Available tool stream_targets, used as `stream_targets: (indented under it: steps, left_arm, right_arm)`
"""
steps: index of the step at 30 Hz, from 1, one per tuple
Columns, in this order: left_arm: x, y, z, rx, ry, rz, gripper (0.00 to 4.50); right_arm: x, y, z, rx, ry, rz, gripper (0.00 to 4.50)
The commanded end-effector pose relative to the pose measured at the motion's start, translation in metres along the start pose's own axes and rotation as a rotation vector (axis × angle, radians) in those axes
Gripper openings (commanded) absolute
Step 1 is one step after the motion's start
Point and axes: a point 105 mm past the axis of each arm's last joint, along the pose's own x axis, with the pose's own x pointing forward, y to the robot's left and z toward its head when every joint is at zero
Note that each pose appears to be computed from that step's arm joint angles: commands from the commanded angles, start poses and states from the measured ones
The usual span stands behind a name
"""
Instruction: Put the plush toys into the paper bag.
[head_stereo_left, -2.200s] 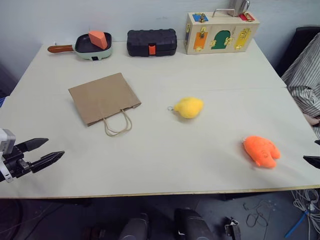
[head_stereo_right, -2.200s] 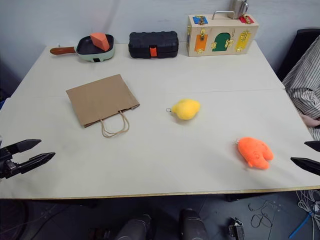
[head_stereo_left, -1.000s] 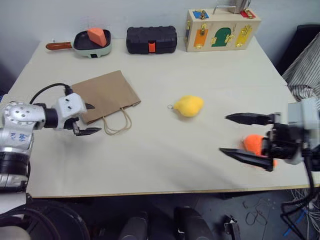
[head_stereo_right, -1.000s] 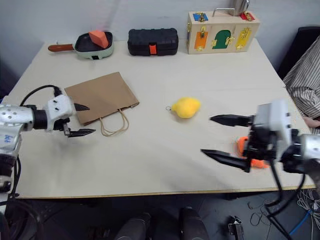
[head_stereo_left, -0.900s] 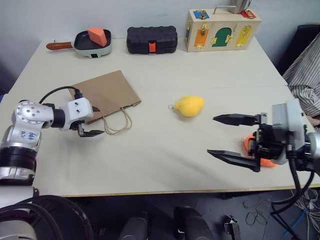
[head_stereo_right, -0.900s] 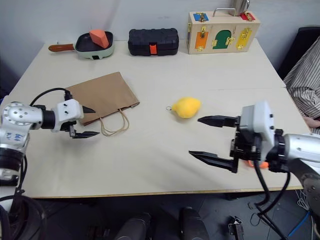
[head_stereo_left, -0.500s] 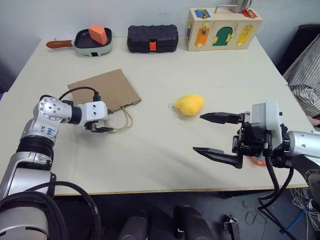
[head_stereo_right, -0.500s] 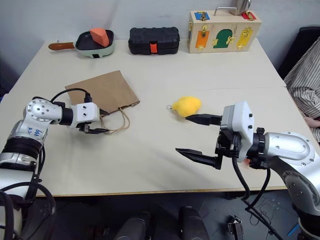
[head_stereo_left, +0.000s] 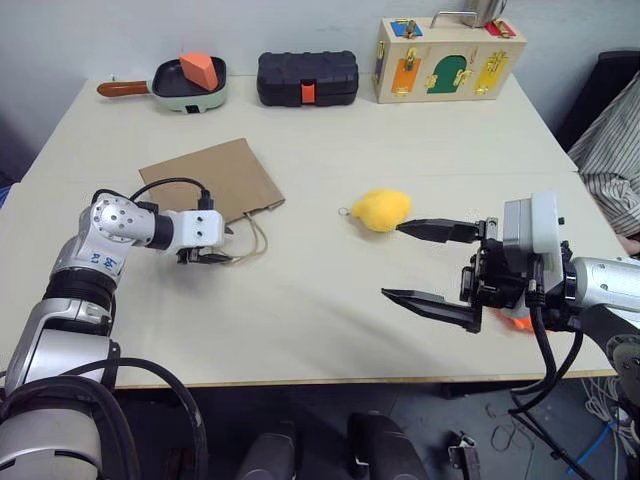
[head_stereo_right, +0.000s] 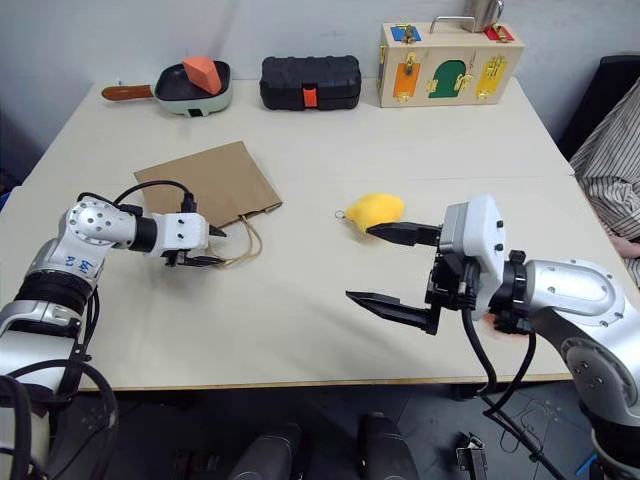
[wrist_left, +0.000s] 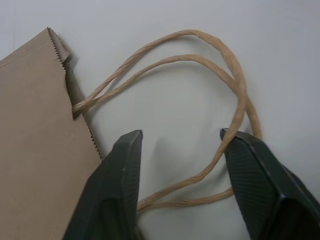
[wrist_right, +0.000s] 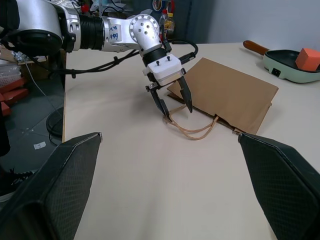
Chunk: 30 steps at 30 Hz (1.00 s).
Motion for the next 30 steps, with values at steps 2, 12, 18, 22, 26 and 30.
stream_targets:
  steps: [2, 12, 18, 22, 26, 30]
  left_arm:
    - [0.004, -0.002, 0.002, -0.073, -0.038, -0.026, 1.19]
    - [-0.001, -0.002, 0.026, -0.21, -0.211, -0.107, 0.03]
    - [-0.024, -0.004, 0.099, -0.338, -0.576, -0.276, 0.03]
    - [-0.035, -0.021, 0.142, -0.4, -0.686, -0.394, 0.03]
    - [-0.039, -0.021, 0.164, -0.465, -0.756, -0.371, 0.03]
    - [-0.039, -0.019, 0.173, -0.51, -0.796, -0.346, 0.0]
  right_arm:
    - [-0.001, 0.0, 0.002, -0.03, -0.001, -0.009, 4.5]
    - [-0.009, 0.002, -0.008, 0.006, 0.014, -0.05, 4.5]
    - [-0.017, 0.006, -0.016, 0.038, 0.03, -0.084, 4.5]
    - [-0.01, 0.003, -0.022, 0.052, 0.012, -0.146, 4.5]
    - [0.007, -0.004, -0.031, 0.084, 0.002, -0.202, 4.5]
    - [0.034, -0.002, -0.048, 0.126, 0.013, -0.177, 3.24]
